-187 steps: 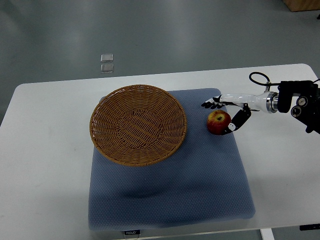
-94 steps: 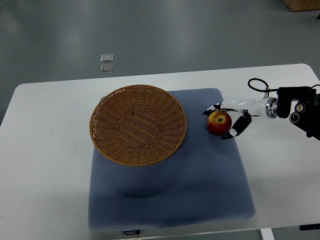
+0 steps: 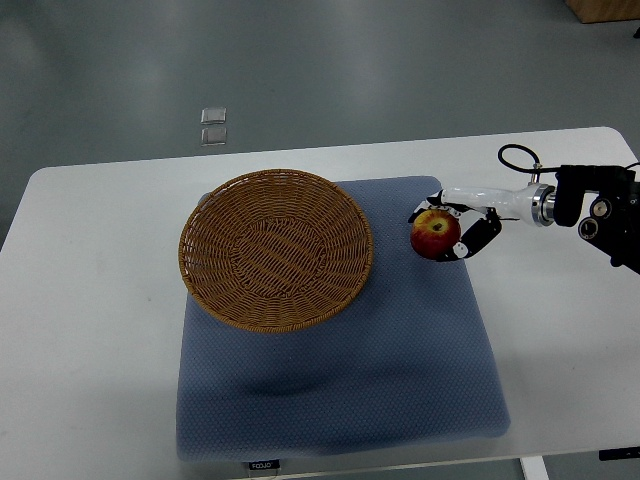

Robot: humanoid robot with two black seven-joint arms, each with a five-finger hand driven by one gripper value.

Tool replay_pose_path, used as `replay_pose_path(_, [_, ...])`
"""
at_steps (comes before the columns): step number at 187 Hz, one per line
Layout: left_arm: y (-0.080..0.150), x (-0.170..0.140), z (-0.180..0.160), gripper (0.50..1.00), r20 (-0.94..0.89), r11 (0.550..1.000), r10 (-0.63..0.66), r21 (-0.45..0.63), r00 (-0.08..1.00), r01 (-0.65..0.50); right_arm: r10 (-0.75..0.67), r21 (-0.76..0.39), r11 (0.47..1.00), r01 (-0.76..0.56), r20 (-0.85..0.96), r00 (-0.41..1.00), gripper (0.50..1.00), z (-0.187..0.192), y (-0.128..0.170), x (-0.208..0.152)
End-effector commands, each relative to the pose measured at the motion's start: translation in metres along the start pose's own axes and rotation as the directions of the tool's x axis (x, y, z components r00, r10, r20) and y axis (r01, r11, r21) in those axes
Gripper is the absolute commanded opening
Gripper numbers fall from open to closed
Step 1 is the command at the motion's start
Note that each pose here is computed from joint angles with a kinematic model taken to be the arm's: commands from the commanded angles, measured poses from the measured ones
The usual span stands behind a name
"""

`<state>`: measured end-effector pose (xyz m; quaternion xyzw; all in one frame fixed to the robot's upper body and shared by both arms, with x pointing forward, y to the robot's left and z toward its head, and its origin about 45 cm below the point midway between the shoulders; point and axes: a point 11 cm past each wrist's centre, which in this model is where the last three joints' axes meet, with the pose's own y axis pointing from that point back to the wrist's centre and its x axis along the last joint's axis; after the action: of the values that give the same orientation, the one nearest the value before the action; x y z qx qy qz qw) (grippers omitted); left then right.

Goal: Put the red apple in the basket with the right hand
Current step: 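Close the right hand fingers around the red apple, then carry the apple with the right hand over the wicker basket and lower it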

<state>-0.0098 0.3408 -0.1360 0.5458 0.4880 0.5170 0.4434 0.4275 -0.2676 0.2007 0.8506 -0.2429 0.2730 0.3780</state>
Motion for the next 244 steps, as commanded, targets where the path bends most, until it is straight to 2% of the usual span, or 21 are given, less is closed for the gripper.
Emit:
replay_pose_path(1, [0.0,-0.001,0.0,1.0,0.001,1.0,-0.005,0.001,1.0,0.005,0.039,0.054,0.998,-0.037,-0.033,0.999,0.5,-0.022,-0.003,0.025])
replay_pose_path(7, [0.0,-0.001,0.0,1.0,0.001,1.0,-0.005,0.001,1.0,0.005,0.039,0.054,0.998,-0.037,-0.033,0.999,0.5,-0.022,-0.003,0.025])
replay_pose_path(8, [0.0,-0.002,0.0,1.0,0.002,1.0,-0.006,0.001,1.0,0.006,0.061,0.081,0.995,-0.056,-0.053,0.997,0.5,-0.037,-0.003,0.041])
replay_pose_path(20, [0.0,-0.002,0.0,1.0,0.001,1.0,-0.006,-0.001,1.0,0.006,0.085,0.114,0.991,-0.077,-0.072,0.994,0.5,-0.054,-0.003,0.059])
replay_pose_path(30, [0.0,-0.002,0.0,1.0,0.001,1.0,-0.006,-0.001,1.0,0.006,0.085,0.114,0.991,-0.077,-0.072,0.994,0.5,-0.054,-0.003,0.059])
replay_pose_path(31, [0.0,-0.003,0.0,1.0,0.002,1.0,-0.007,0.0,1.0,0.007,0.088,0.139,0.987,-0.077,-0.074,0.993,0.502,-0.067,-0.004,0.068])
replay_pose_path(39, [0.0,-0.003,0.0,1.0,0.003,1.0,-0.009,0.0,1.0,0.009,0.072,0.181,0.982,-0.057,-0.078,0.994,0.509,-0.086,-0.013,0.068])
replay_pose_path(48, [0.0,-0.003,0.0,1.0,0.003,1.0,-0.009,0.0,1.0,0.009,0.072,0.182,0.982,-0.056,-0.078,0.994,0.509,-0.086,-0.013,0.068])
replay_pose_path(49, [0.0,-0.003,0.0,1.0,0.003,1.0,-0.009,0.0,1.0,0.009,0.038,0.222,0.975,-0.016,-0.093,0.995,0.513,-0.106,-0.026,0.062])
replay_pose_path(62, [0.0,-0.003,0.0,1.0,0.003,1.0,-0.009,0.0,1.0,0.009,0.029,0.236,0.972,-0.005,-0.098,0.995,0.515,-0.113,-0.03,0.06])
replay_pose_path(63, [0.0,-0.003,0.0,1.0,0.003,1.0,-0.009,0.0,1.0,0.009,0.013,0.268,0.963,0.016,-0.107,0.994,0.517,-0.13,-0.039,0.055])
replay_pose_path(81, [0.0,-0.003,0.0,1.0,0.003,1.0,-0.009,0.0,1.0,0.009,-0.029,0.317,0.946,0.071,-0.135,0.99,0.521,-0.161,-0.06,0.039])
replay_pose_path(91, [0.0,-0.003,0.0,1.0,0.003,1.0,-0.009,0.0,1.0,0.009,-0.029,0.317,0.946,0.071,-0.135,0.99,0.521,-0.161,-0.06,0.039])
replay_pose_path(92, [0.0,-0.003,0.0,1.0,0.003,1.0,-0.01,0.0,1.0,0.01,-0.061,0.328,0.938,0.112,-0.16,0.985,0.525,-0.173,-0.07,0.026])
replay_pose_path(125, [0.0,-0.003,0.0,1.0,0.003,1.0,-0.009,-0.001,1.0,0.009,-0.113,0.341,0.922,0.181,-0.21,0.971,0.533,-0.197,-0.089,0.004])
replay_pose_path(157, [0.0,-0.003,0.0,1.0,0.003,1.0,-0.01,0.0,1.0,0.01,-0.152,0.332,0.916,0.225,-0.233,0.961,0.537,-0.201,-0.098,-0.013])
replay_pose_path(179, [0.0,-0.003,0.0,1.0,0.003,1.0,-0.009,-0.001,1.0,0.009,-0.183,0.317,0.912,0.26,-0.253,0.95,0.558,-0.203,-0.106,-0.027])
replay_pose_path(180, [0.0,-0.003,0.0,1.0,0.001,1.0,-0.009,-0.001,1.0,0.009,-0.196,0.308,0.912,0.272,-0.256,0.947,0.572,-0.202,-0.109,-0.034])
replay_pose_path(204, [0.0,-0.003,0.0,1.0,0.003,1.0,-0.009,-0.001,1.0,0.009,-0.209,0.285,0.917,0.278,-0.25,0.945,0.635,-0.196,-0.116,-0.042])
replay_pose_path(219, [0.0,-0.003,0.001,1.0,0.003,1.0,-0.01,-0.003,1.0,0.01,-0.208,0.28,0.92,0.275,-0.246,0.947,0.658,-0.196,-0.119,-0.043])
replay_pose_path(244, [0.0,-0.003,0.001,1.0,0.003,1.0,-0.01,-0.003,1.0,0.01,-0.212,0.271,0.923,0.273,-0.234,0.949,0.756,-0.192,-0.122,-0.047])
